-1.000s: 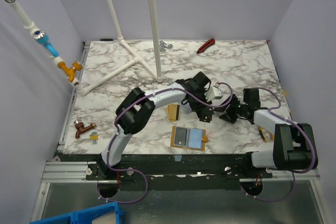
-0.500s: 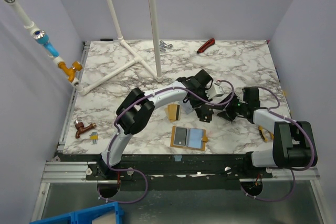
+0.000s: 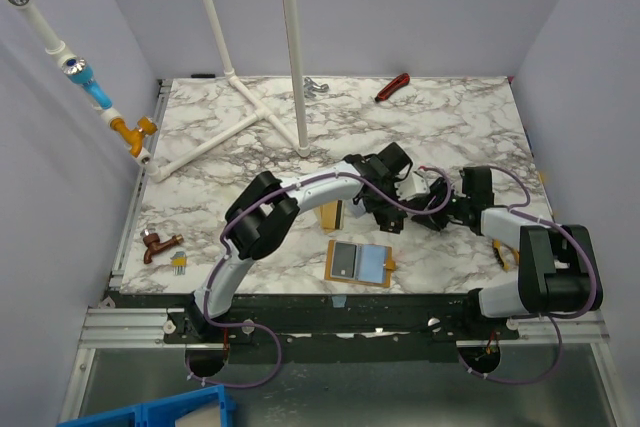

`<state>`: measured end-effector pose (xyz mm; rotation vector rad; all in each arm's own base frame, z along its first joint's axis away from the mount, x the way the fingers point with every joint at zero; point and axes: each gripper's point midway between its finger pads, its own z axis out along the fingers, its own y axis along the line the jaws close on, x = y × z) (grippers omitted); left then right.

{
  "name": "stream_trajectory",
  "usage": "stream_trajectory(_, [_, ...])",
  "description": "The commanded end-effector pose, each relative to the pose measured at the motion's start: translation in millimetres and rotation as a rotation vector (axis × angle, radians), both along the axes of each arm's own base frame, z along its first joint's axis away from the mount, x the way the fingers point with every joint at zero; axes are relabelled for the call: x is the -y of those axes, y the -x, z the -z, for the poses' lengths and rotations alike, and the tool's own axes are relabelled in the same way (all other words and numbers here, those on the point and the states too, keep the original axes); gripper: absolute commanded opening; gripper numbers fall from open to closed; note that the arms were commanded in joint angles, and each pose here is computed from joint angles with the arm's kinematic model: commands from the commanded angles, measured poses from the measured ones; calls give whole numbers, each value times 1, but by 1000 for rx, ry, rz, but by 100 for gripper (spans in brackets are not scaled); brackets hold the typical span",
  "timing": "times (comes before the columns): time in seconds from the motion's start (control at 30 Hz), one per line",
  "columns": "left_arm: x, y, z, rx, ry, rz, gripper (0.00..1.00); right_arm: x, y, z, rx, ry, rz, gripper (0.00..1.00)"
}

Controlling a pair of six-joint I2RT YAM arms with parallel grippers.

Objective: Put the credit cards into the card holder
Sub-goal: Pick up the credit card from the center of the board.

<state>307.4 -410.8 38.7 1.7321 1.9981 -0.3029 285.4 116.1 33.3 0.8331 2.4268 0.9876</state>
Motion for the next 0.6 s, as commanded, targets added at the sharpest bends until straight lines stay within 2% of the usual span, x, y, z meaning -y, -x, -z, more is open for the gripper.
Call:
stream_trajectory(0.0, [-2, 3, 7, 53, -50, 21, 31, -3, 2, 3, -3, -32, -3, 54])
stream_trajectory(0.4, [-1, 14, 12, 63, -74, 63, 31, -8, 9, 14, -42, -79, 15, 49])
stream_trajectory(0.57, [-2, 16, 12, 64, -80, 83, 27, -9, 10, 14, -36, -87, 10, 47])
